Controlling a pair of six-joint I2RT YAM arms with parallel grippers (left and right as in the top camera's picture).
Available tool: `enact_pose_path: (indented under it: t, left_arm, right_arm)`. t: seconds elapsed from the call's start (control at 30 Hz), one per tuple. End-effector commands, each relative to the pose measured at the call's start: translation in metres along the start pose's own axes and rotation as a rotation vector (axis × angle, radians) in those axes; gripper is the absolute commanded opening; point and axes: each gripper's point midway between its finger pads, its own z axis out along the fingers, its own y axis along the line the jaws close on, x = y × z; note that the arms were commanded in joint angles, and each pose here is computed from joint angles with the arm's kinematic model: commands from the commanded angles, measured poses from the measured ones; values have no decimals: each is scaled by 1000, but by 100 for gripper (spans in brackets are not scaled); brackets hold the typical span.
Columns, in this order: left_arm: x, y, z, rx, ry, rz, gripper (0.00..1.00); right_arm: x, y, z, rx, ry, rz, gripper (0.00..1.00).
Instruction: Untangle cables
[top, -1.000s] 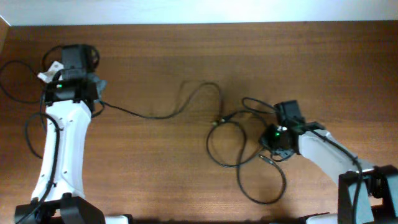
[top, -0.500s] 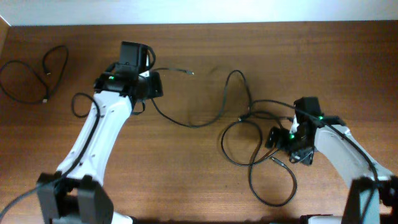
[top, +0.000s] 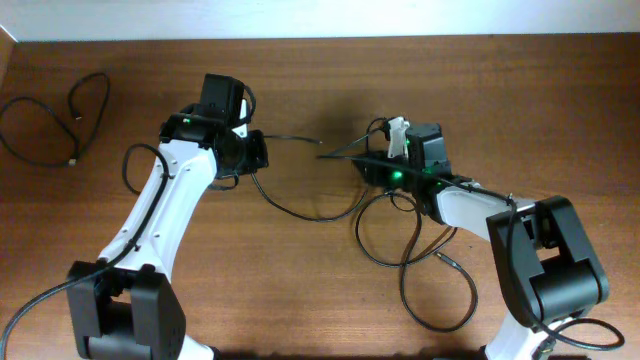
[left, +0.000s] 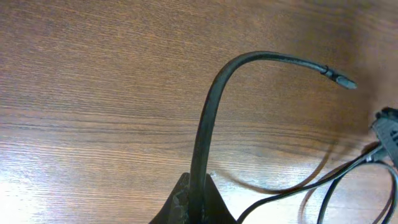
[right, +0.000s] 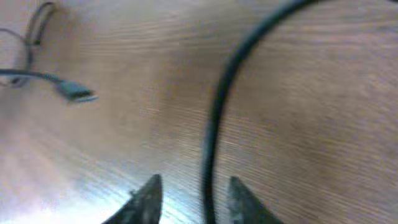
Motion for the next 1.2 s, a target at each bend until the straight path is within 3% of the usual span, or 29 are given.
enact_pose_path:
  t: [0.0,0.1,0.17,0.23,0.3,0.4,0.47,0.5,0.53,0.6,0.7,0.83,0.93,1.0,1.17]
  left_arm:
    - [-15,13,-1,-64,-72,-170,0]
    - [-39,21,-4,-38,-166,-406,0]
    - [-50,21,-6,-19,-204,-423,0]
    - [-50,19,-6,-30,-202,-261,0]
    - [-46,4,-5,32,-171,103,0]
    - [-25,-35,-9,255,-138,573,0]
    - [-19,-52,-15,377,-135,583,1]
    - [-18,-53,-16,385,-125,537,17]
    - [-18,-53,-16,391,-109,454,25]
    - [-18,-53,-16,396,-69,271,22]
    - [-12,-51,-15,393,15,-22,36]
    - [6,-45,-13,360,120,-204,53]
    - [11,-44,-6,342,162,-283,54]
    - [17,-41,11,309,233,-438,57]
    - [27,-56,25,373,350,-521,34]
  right_arm:
    - [-14,66,-22,-274,19,-69,4]
    - [6,136,-47,-535,111,-150,4]
    - [41,180,-54,-696,207,-246,4]
    - [63,205,-55,-764,245,-322,4]
    - [67,209,-55,-771,253,-329,4]
    - [71,212,-61,-810,275,-327,4]
    - [72,214,-64,-831,285,-328,4]
    - [71,212,-61,-813,276,-328,4]
    - [68,209,-57,-781,260,-327,4]
    - [63,203,-48,-719,229,-326,4]
    - [54,188,-34,-596,182,-314,4]
    - [53,187,-34,-592,176,-323,4]
    - [54,187,-34,-593,177,-322,4]
    - [54,188,-34,-593,178,-322,4]
    - [54,187,-34,-593,178,-322,4]
